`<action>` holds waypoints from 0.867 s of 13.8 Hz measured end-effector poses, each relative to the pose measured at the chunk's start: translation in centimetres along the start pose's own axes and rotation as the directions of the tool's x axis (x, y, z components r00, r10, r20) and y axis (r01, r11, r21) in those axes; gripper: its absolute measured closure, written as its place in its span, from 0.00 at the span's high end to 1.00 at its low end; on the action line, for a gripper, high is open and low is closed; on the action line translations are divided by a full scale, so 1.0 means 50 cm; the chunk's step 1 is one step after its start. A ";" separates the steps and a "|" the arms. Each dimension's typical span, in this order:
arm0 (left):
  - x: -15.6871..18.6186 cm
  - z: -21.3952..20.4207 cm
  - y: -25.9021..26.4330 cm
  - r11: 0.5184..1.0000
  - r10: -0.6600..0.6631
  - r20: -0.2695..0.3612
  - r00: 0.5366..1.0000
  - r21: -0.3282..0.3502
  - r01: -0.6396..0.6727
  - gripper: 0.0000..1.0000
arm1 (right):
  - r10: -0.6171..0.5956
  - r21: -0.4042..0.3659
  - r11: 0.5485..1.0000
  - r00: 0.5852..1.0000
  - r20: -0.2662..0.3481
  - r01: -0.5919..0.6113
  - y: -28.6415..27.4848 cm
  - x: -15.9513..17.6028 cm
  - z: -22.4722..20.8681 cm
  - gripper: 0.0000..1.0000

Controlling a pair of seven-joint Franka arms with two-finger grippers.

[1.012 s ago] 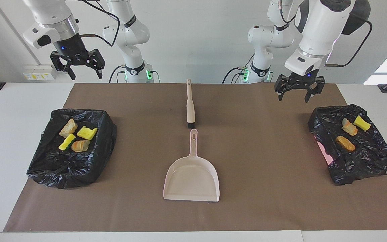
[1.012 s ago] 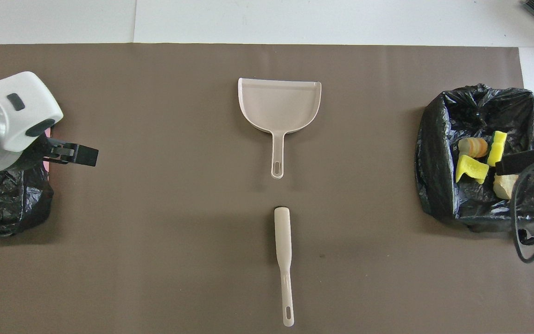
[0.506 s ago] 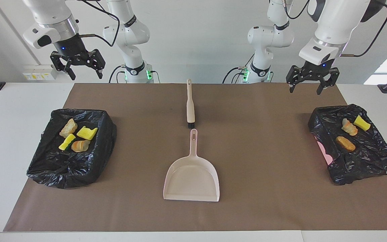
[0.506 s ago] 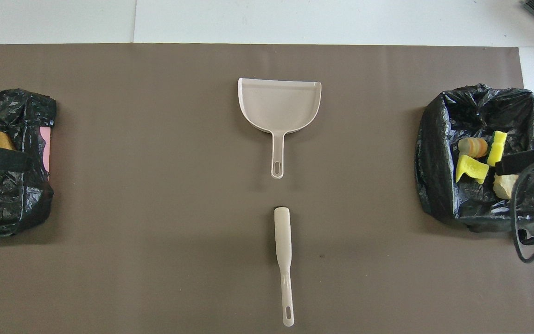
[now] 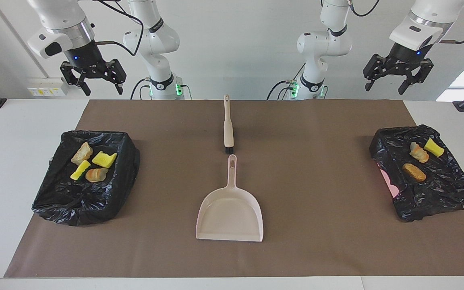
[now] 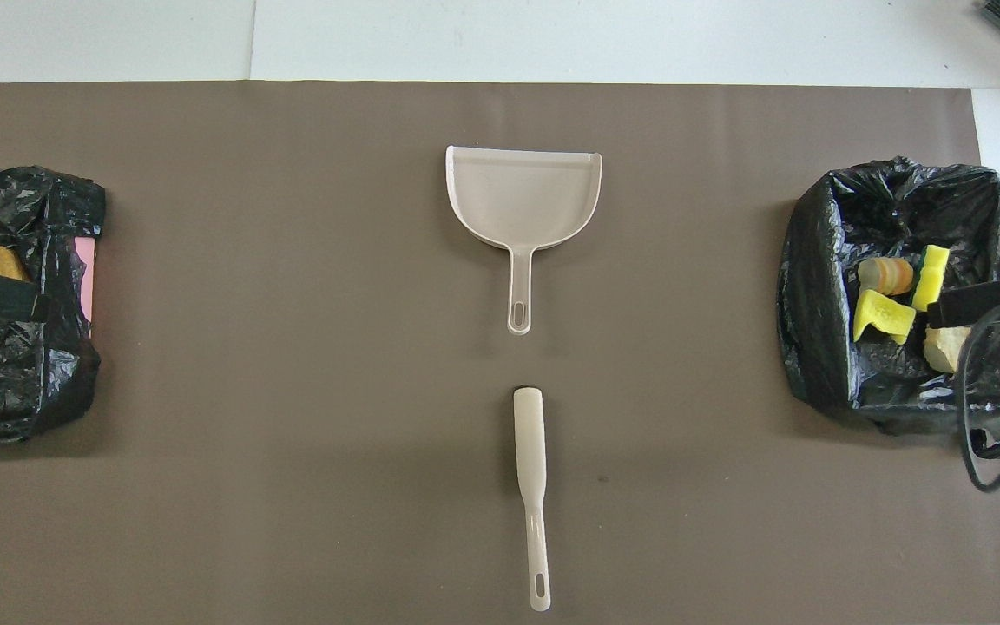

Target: Sweep and dump trash in bin

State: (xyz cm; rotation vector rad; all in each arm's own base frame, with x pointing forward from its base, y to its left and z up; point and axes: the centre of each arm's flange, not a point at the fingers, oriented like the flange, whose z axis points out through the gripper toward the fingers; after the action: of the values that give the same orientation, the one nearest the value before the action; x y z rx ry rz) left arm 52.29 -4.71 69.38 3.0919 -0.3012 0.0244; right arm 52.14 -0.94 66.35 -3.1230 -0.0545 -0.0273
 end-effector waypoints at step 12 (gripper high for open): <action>-0.003 -0.006 -0.016 1.000 -0.024 -0.004 1.000 0.015 0.024 1.00 | 0.000 0.000 1.000 1.000 0.001 0.000 0.000 0.000 0.002 1.00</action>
State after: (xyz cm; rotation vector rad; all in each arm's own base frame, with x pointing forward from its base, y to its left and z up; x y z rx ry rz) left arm 52.28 -3.91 69.64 3.1091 -0.2656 0.0326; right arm 52.16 -0.94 66.24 -3.1230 -0.0544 -0.0254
